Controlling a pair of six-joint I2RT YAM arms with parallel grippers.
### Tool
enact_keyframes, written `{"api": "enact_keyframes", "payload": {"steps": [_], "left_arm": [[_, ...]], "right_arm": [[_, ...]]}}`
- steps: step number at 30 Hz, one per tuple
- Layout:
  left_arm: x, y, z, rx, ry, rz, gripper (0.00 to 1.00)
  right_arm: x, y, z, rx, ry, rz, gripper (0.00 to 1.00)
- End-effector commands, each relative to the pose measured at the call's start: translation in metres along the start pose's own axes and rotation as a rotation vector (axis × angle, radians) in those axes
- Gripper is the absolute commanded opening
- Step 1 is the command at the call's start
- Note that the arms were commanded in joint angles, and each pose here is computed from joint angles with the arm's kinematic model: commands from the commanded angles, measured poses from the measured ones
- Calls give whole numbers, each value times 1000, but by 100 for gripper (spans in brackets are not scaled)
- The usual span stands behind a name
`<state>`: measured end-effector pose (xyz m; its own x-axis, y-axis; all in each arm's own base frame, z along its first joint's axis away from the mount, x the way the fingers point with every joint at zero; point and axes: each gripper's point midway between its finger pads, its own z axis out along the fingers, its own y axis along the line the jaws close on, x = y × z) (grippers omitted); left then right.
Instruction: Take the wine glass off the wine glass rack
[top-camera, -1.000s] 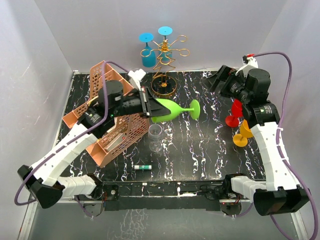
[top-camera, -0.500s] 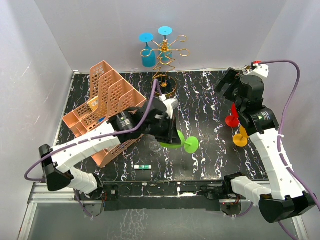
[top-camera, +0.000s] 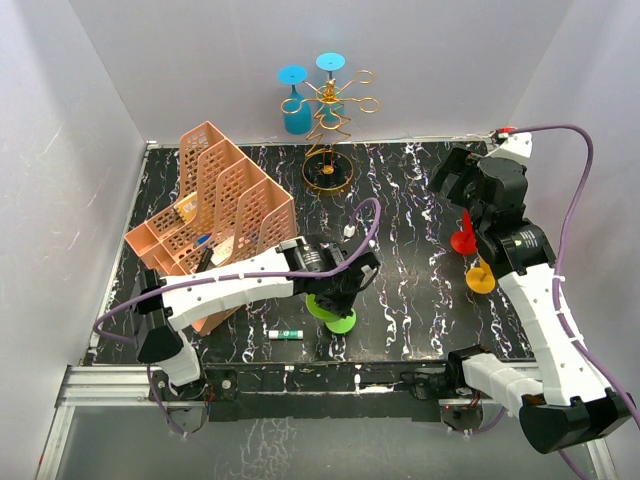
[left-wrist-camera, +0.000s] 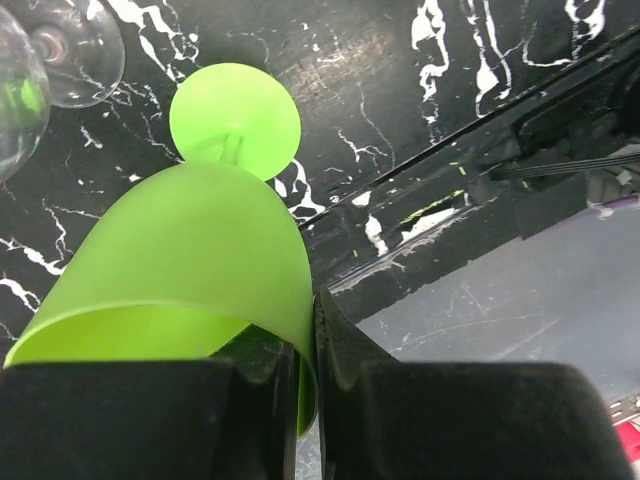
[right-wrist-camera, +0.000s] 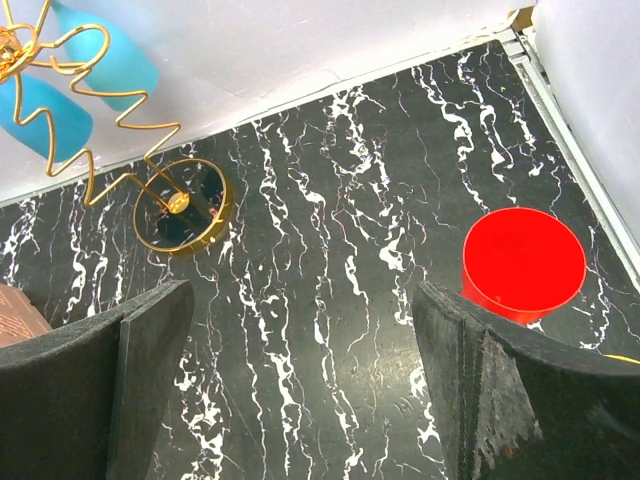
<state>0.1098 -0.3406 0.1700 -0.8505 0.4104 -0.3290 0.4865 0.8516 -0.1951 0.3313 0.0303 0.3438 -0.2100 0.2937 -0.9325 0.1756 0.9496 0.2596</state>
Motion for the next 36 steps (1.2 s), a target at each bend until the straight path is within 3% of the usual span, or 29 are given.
{"api": "enact_keyframes", "payload": {"steps": [1,19,30,36], "left_arm": [[5,12,-11,-56,19,15,0],[18,19,8,-117,97,11,3],[8,20,-1,-131,62,11,30],[-28,5,-46,-33,-116,8,53]], "right_arm": [[-9,9,-3,-56,-51,6,99],[9,15,-1,-105,-6,1,99],[7,13,-1,-96,-14,-8,99],[9,14,0,-96,-8,-12,99]]}}
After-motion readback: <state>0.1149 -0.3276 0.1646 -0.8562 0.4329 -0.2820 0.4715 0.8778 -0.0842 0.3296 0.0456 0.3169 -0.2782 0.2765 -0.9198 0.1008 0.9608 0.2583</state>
